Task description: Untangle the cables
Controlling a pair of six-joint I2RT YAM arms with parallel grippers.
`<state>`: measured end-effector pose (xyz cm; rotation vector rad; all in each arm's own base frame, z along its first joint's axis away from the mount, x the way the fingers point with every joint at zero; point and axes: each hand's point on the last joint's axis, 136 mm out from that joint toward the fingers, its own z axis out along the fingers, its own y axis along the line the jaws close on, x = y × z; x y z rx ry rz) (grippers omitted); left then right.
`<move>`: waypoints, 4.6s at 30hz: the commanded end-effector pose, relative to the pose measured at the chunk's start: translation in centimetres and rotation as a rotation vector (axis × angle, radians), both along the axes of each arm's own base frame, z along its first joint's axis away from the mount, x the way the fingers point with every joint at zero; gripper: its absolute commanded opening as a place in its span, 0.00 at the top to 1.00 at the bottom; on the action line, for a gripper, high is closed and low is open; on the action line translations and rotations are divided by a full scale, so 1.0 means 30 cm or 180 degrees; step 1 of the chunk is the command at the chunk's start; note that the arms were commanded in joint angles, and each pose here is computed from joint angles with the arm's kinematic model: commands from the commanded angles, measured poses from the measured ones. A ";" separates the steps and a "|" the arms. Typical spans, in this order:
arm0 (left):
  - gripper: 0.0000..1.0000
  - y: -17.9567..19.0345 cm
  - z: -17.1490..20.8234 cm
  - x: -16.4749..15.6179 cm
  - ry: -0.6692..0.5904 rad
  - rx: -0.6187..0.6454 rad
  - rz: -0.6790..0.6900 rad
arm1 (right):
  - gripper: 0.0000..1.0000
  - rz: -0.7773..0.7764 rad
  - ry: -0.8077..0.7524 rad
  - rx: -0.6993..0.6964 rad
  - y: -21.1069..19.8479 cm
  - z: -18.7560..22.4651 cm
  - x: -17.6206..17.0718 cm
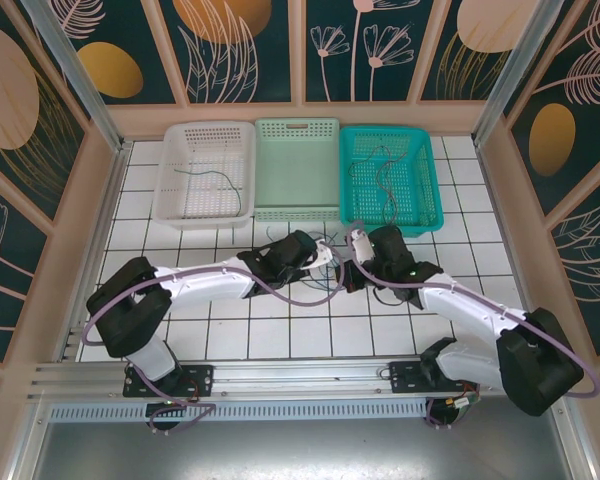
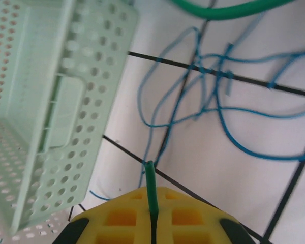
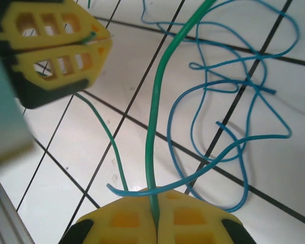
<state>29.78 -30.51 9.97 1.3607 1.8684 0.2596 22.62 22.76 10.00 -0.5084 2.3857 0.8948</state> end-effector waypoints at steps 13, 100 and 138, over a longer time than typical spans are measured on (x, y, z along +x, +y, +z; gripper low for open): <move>1.00 0.141 0.443 0.070 -0.0222 -0.3258 0.1441 | 1.00 -0.0809 -0.0223 0.0992 -0.050 0.113 0.043; 1.00 0.334 0.550 -0.090 -0.0097 -0.4556 0.1523 | 0.26 -0.0036 -0.0931 0.0813 0.220 0.153 -0.017; 1.00 0.317 0.568 -0.060 -0.0193 -0.4524 0.1538 | 0.33 0.0075 -0.0732 0.0835 0.261 0.095 -0.075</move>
